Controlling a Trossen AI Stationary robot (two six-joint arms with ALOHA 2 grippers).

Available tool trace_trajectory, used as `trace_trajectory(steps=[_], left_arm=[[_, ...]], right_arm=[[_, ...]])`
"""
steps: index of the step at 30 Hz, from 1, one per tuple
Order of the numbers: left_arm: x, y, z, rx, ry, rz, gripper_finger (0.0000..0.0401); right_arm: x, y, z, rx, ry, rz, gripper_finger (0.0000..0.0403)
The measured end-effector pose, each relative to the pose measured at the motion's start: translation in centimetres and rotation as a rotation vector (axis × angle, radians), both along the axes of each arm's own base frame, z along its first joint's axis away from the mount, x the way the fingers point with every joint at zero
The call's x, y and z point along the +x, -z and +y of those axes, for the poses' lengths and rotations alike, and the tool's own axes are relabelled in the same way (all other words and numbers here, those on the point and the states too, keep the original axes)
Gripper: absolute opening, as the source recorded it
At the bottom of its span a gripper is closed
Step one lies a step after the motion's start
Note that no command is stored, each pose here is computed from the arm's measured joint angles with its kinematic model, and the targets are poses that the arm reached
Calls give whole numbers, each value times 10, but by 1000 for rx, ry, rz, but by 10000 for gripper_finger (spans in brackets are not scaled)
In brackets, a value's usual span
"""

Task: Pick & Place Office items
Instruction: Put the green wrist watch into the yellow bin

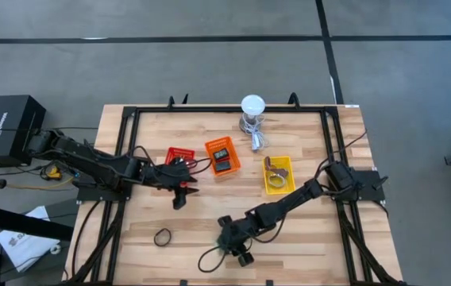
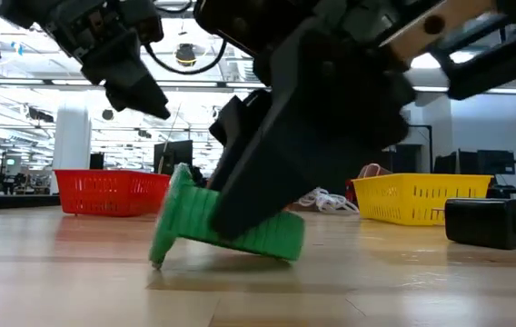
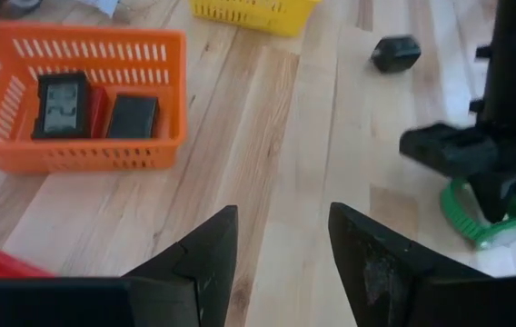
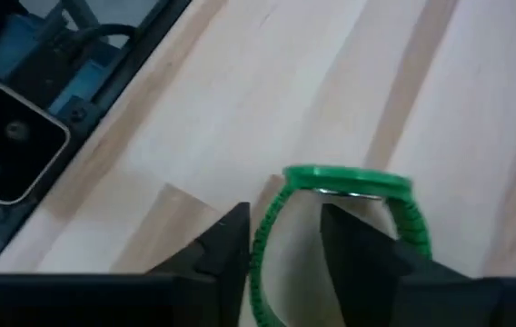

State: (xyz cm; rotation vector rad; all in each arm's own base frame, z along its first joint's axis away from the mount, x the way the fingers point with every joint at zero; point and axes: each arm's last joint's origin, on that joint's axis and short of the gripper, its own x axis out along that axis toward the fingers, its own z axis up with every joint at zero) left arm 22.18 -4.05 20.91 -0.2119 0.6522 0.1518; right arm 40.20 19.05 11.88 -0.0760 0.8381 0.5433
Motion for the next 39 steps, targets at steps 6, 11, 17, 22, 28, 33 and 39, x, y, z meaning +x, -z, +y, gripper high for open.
trace_trajectory(steps=[6, 11, 17, 22, 28, 33, 39], left_arm=[[-8, 18, 2, 6, -4, 50, 167], [-14, 31, 3, -41, -49, 73, 167], [-12, 33, 3, -52, -42, 2, 167], [-5, 22, 1, -33, -2, -129, 167], [0, 12, 0, -18, 21, -237, 167], [2, 8, 0, -28, 20, -283, 167], [2, 8, 0, -28, 20, -283, 167]], right_arm=[[3, 1, -12, 8, -28, 25, 35], [6, 1, -18, 22, -34, 33, 17], [-5, -18, -28, -16, -22, 124, 9], [-27, -69, -40, -131, 46, 151, 16], [-70, -133, -66, -338, 215, 151, 5], [-102, -156, -91, -366, 375, 180, 12], [-136, -140, -121, -357, 520, 299, 6]])
